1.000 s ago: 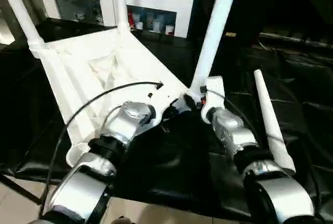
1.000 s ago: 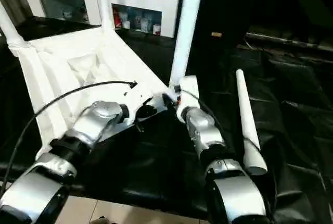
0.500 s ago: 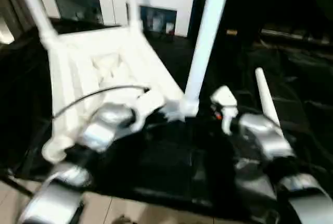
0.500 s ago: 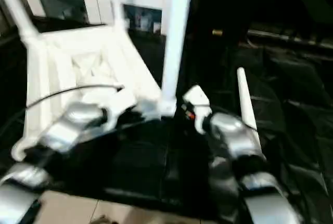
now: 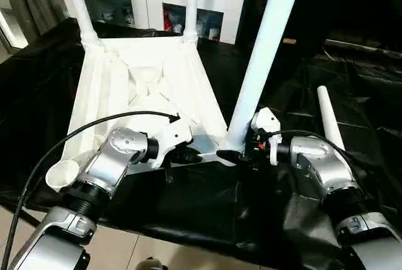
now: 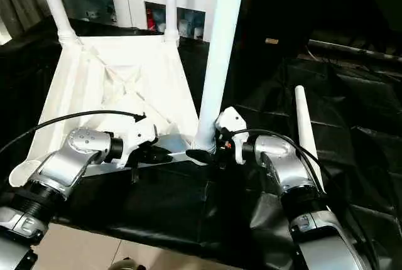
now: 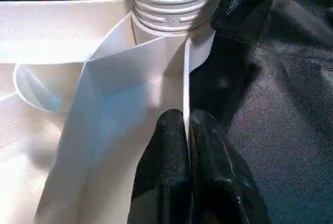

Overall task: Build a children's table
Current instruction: Rotate leg to tighten

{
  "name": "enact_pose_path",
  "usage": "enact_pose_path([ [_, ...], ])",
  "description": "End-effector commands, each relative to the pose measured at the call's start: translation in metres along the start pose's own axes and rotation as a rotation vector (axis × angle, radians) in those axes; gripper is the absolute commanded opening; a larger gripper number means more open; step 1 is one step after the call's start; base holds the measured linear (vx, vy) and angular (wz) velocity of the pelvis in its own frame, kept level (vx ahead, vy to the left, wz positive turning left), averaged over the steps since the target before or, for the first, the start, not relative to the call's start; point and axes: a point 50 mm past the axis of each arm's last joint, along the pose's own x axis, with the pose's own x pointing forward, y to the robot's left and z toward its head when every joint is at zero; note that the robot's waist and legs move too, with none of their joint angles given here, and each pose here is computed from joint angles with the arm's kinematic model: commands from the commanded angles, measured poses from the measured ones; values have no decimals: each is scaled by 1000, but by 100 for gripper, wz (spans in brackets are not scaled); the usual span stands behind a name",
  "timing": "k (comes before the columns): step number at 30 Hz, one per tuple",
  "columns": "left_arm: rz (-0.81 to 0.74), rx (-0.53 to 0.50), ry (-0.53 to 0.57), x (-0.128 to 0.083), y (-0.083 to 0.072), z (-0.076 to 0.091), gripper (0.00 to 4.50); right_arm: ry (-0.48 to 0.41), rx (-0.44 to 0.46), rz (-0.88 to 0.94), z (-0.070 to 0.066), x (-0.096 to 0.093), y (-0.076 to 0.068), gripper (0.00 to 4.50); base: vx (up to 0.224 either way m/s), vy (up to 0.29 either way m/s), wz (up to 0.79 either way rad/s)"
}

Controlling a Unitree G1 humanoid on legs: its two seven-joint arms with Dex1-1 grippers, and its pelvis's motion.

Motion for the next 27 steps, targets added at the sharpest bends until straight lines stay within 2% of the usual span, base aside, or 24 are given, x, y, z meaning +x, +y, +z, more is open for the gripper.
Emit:
enact_pose_path([
  [1, -21, 33, -67, 2, -2, 14, 0, 11, -18, 8, 1, -3, 0, 389, 0, 0, 0],
  [5, -15, 35, -66, 2, -2, 14, 0, 16, -19, 5, 0, -2, -1, 375, 0, 0, 0],
  [6, -15, 35, -66, 2, -2, 14, 0, 16, -19, 5, 0, -2, -1, 354, 0, 0, 0],
  [10, -20, 34, -65, 3, -2, 14, 0, 21, -18, 5, -2, -1, 0, 338, 0, 0, 0],
  [12, -23, 33, -63, 2, -3, 14, 0, 21, -18, 6, -2, 0, 0, 306, 0, 0, 0],
  [17, -28, 32, -60, 2, -3, 13, 0, 21, -16, 6, -3, 1, 1, 276, 0, 0, 0],
  [21, -28, 31, -57, 1, -4, 12, 0, 21, -10, 8, -4, 2, 2, 274, 0, 0, 0],
  [23, -13, 30, -54, 1, -2, 12, 0, 13, 9, -23, -6, 2, 0, 272, 0, 0, 0],
  [26, 96, -12, -50, 5, 8, 12, 0, -39, 121, -126, -8, 7, -5, 272, 0, 0, 0],
  [27, 102, -15, -49, 5, 9, 12, 0, -41, 124, -129, -8, 7, -5, 272, 0, 0, 0],
])
